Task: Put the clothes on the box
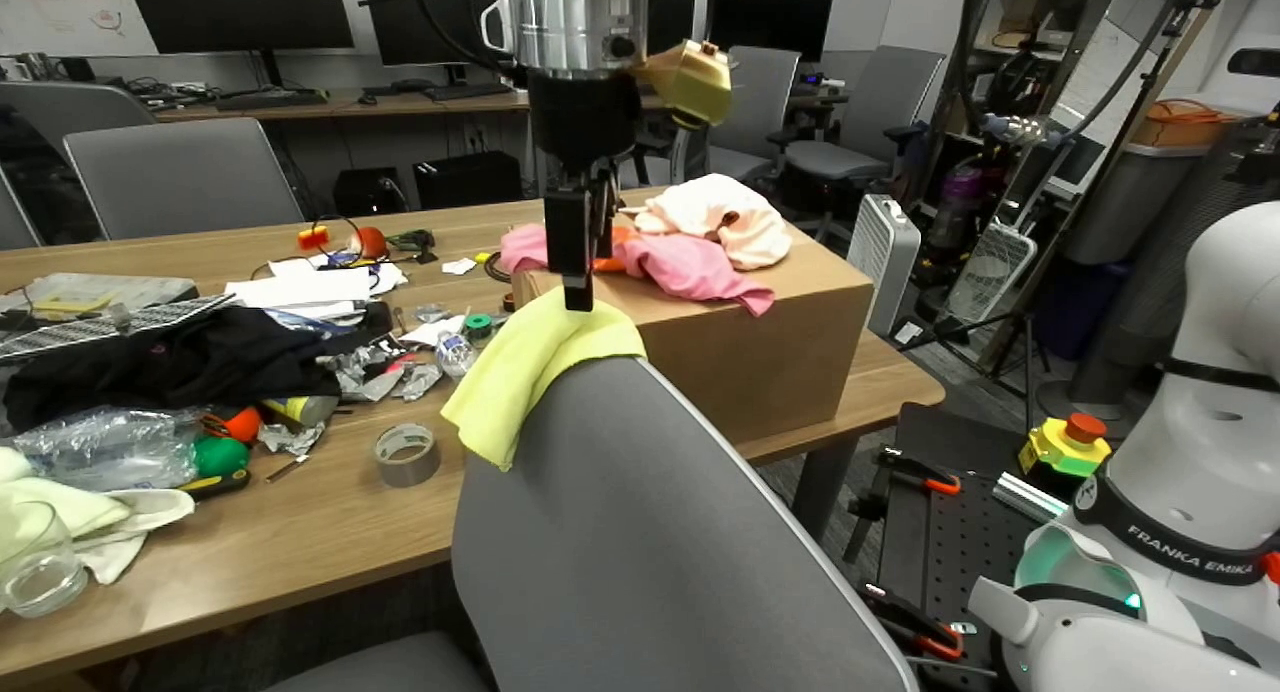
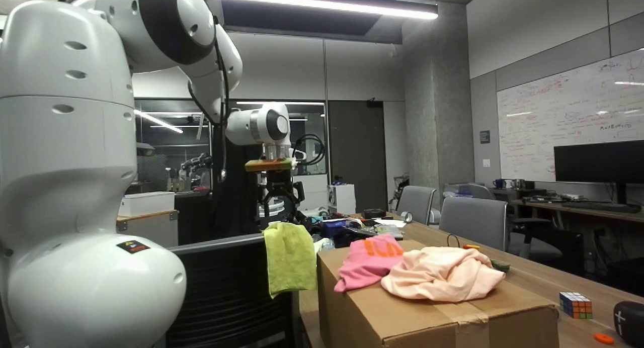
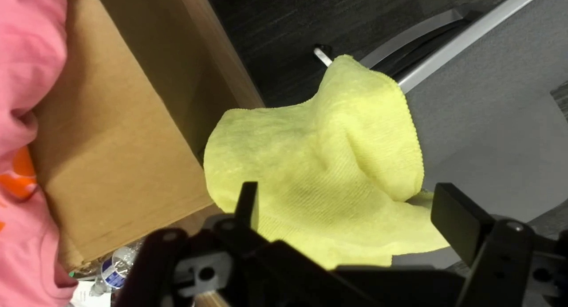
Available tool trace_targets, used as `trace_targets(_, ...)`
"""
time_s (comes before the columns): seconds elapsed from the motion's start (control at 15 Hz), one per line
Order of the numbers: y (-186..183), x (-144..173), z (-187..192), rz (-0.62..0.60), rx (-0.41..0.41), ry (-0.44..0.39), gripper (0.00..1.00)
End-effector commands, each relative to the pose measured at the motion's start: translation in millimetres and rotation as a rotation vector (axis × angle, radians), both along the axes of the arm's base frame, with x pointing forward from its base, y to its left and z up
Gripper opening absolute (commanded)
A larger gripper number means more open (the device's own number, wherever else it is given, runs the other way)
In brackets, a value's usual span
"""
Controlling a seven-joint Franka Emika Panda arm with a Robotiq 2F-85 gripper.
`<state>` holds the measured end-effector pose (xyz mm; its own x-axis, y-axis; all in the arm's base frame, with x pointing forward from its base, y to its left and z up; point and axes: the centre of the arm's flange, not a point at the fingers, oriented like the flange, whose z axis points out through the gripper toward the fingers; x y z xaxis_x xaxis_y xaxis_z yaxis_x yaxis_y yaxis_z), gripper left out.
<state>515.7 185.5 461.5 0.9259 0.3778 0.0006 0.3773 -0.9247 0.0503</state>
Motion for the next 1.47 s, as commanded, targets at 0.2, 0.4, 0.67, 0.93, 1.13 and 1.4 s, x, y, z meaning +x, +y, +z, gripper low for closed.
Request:
trace_targets(0.2, 16.0, 7.1, -17.5, 0.001, 0.003, 0.065, 1.00)
trace_targets(0.4, 17.2, 7.9, -31.0, 0.020, -0.019, 0.080, 1.00)
trace_targets(0.67, 14.9, 10.9, -44.7, 0.060, -0.056, 0.087, 1.00)
trace_targets(0.93, 13.2, 10.9, -49.4, 0.096, -0.093, 0.086, 1.00)
trace_targets(1.13, 15.2, 9.7, -47.5, 0.109, -0.102, 0.076, 0.74)
trace_targets(1.4, 15.8, 6.9, -39.7, 0.116, -0.113, 0.053, 0.45)
